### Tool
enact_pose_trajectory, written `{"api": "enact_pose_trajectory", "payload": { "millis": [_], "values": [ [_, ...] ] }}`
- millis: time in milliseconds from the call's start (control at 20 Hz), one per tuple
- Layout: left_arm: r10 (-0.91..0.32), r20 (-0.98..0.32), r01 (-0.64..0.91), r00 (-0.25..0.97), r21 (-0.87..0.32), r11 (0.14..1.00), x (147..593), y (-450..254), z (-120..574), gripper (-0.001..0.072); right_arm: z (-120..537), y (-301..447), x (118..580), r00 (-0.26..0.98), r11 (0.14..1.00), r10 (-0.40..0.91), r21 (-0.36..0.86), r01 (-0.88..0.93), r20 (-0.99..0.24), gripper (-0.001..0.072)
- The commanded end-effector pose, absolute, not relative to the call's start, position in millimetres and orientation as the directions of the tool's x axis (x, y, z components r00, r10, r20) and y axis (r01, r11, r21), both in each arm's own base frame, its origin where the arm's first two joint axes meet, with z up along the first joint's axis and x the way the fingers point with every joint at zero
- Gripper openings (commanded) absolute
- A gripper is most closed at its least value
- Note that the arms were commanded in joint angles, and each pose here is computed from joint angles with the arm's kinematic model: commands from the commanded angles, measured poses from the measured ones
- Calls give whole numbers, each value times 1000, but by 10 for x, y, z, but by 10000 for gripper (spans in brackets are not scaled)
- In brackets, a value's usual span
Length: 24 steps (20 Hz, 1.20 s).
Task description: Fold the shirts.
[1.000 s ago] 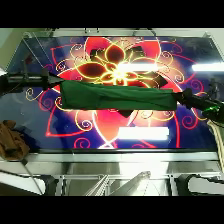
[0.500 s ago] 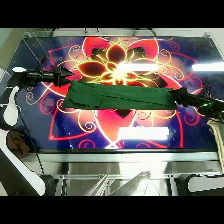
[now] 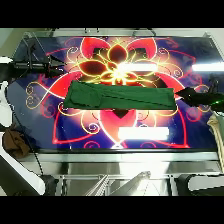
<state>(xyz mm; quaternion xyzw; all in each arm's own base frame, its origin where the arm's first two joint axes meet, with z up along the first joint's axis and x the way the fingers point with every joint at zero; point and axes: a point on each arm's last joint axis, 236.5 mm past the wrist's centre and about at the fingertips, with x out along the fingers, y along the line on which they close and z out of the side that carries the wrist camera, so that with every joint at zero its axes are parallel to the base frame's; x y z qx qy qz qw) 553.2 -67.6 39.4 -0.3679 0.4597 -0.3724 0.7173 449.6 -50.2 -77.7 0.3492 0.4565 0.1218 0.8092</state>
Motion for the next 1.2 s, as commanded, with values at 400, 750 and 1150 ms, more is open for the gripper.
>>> {"api": "enact_pose_trajectory", "payload": {
  "millis": [400, 750, 1150],
  "values": [
    [-904, -391, 259, 172, -868, 424, 5360, -1561, 421, 701, -1037, 221, 4642, 427, 707, 586, 692, 146, -689, 16],
    [-793, -610, 301, 17, -753, 585, 4996, -2476, -114, -2, -217, 283, 4688, 459, 687, 641, 727, 17, -616, 17],
    [-707, -695, 297, -130, -707, 642, 4419, -3612, -877, -2, 1348, 1037, 4603, 525, 500, 796, 817, -286, -303, 17]
  ]
}}
